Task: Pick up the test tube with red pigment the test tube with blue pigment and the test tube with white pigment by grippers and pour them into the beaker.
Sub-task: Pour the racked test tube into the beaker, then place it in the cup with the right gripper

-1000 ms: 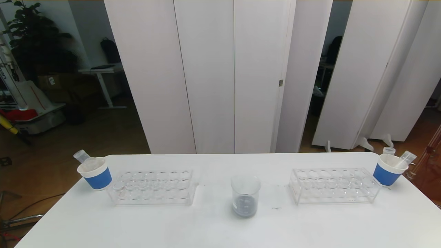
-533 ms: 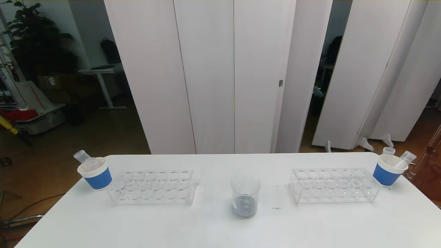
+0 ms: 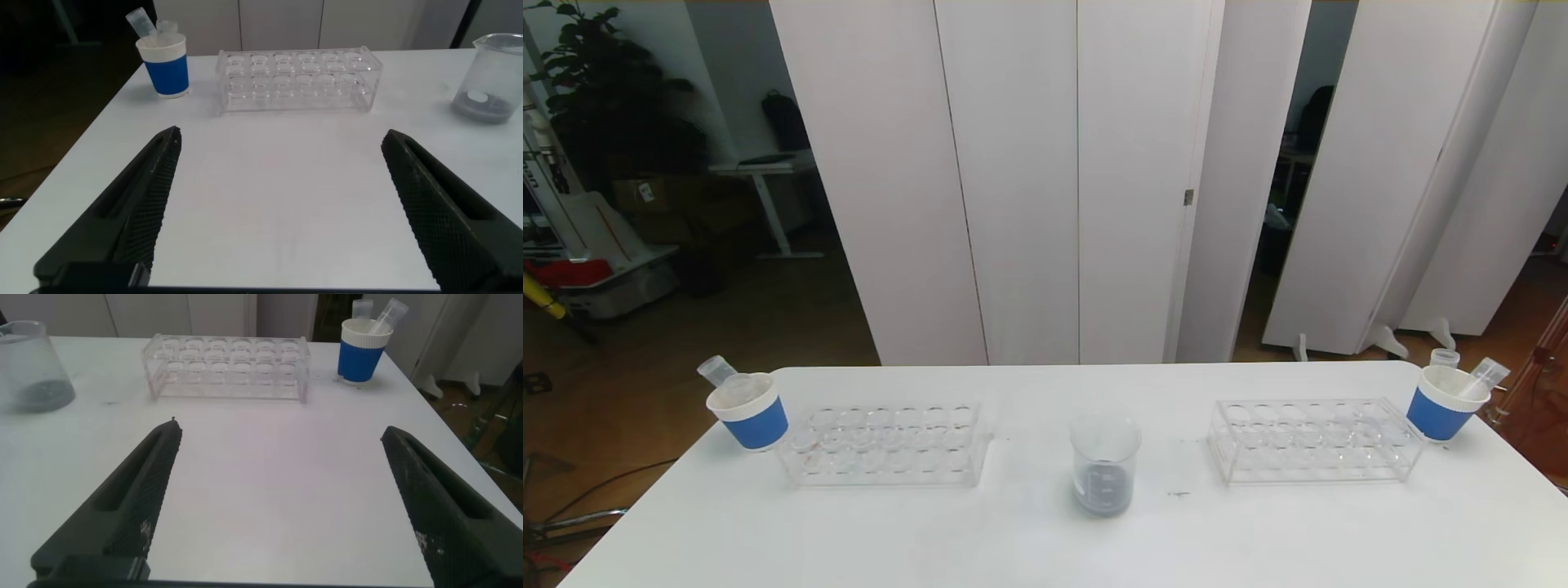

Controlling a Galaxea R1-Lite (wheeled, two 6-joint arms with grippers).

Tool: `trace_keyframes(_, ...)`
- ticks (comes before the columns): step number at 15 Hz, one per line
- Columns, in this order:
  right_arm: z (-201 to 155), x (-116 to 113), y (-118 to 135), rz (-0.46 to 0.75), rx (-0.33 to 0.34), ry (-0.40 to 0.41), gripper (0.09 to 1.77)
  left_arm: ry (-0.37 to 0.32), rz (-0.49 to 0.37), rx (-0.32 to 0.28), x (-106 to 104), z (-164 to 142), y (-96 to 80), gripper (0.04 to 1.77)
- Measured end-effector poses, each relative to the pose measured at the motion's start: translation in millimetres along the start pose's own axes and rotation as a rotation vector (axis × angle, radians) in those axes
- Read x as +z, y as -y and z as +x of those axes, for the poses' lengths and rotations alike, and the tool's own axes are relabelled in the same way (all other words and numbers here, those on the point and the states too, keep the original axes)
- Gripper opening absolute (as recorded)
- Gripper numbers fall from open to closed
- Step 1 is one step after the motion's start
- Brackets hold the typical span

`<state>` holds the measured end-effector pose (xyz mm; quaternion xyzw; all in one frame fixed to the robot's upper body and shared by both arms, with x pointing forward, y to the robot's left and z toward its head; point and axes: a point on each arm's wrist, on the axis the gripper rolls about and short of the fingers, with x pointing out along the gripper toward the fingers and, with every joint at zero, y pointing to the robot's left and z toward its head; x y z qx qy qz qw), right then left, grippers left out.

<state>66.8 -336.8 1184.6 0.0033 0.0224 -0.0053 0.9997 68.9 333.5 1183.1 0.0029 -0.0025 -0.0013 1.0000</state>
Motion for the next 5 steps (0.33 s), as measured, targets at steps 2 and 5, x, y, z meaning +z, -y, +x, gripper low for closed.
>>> trace_keyframes(2, 0.2, -0.7, 0.0, -0.002, -0.001, 0.010, 1.75, 0.000, 0.000, 0.000, 0.0, 0.0, 0.0, 1.75)
trace_keyframes(5, 0.2, -1.1, 0.0, -0.003, -0.001, 0.011, 1.75, 0.000, 0.000, 0.000, 0.0, 0.0, 0.0, 1.75)
